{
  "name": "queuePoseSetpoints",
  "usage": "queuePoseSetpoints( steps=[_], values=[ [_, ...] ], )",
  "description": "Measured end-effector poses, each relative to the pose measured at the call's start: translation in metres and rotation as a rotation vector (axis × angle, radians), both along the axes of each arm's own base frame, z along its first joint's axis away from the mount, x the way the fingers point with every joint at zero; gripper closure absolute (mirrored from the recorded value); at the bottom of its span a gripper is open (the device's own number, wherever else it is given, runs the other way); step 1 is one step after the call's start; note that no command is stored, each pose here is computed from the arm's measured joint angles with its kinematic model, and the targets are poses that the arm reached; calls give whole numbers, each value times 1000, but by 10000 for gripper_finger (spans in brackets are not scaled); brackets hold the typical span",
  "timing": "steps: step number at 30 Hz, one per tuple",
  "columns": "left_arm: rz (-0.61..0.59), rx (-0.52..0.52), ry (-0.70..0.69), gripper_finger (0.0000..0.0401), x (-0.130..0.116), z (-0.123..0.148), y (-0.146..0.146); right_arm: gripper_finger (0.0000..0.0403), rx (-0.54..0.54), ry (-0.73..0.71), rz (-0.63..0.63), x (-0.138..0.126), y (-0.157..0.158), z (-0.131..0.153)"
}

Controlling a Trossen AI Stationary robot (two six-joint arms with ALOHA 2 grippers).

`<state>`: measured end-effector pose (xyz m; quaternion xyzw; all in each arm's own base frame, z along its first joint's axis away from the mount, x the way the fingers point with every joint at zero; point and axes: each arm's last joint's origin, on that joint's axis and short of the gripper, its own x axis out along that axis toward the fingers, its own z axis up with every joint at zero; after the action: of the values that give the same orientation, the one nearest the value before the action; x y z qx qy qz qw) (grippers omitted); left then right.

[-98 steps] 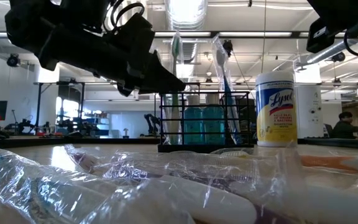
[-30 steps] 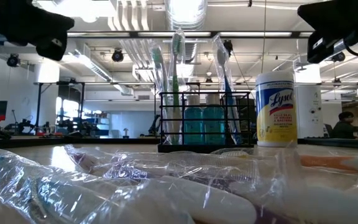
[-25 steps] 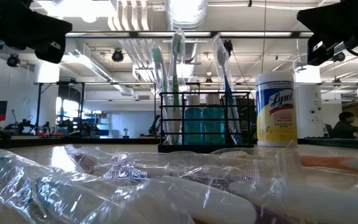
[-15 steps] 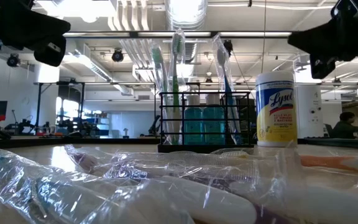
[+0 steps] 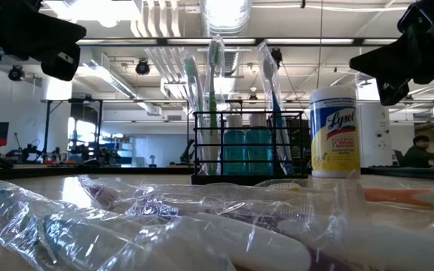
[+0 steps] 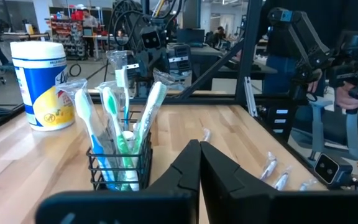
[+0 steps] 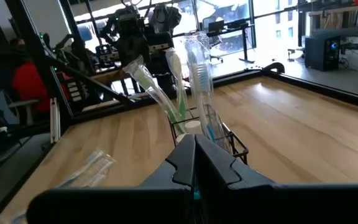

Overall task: Pick & Place toothbrushing station
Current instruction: Put the orange toothbrush into the black mesh organizer

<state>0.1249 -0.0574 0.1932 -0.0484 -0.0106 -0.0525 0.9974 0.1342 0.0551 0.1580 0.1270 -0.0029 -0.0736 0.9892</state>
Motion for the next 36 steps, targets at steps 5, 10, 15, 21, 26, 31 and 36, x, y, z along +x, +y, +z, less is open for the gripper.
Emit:
queuePoseSetpoints(
  steps=[5, 10, 15, 21, 26, 31, 36],
  values=[
    [2, -20, -23, 396, 0, 3, 0, 394, 0, -2, -12, 0, 0, 0],
    [1, -43, -18, 391, 0, 2, 0, 394, 3, -4, -35, 0, -1, 0],
    [46, -41, -63, 395, 0, 7, 2, 394, -1, -4, -80, 0, -2, 1],
    [47, -60, -62, 395, 0, 7, 1, 394, -6, -4, -80, 0, -2, 1],
    [45, -81, -45, 397, 1, 5, 1, 394, -7, -3, -78, 0, -2, 1],
    [53, -113, -50, 398, 2, 6, 1, 394, -8, -4, -78, -1, -2, 1],
    [54, -125, -44, 391, 2, 5, 1, 394, 15, -9, -78, -1, -2, 1]
  ],
)
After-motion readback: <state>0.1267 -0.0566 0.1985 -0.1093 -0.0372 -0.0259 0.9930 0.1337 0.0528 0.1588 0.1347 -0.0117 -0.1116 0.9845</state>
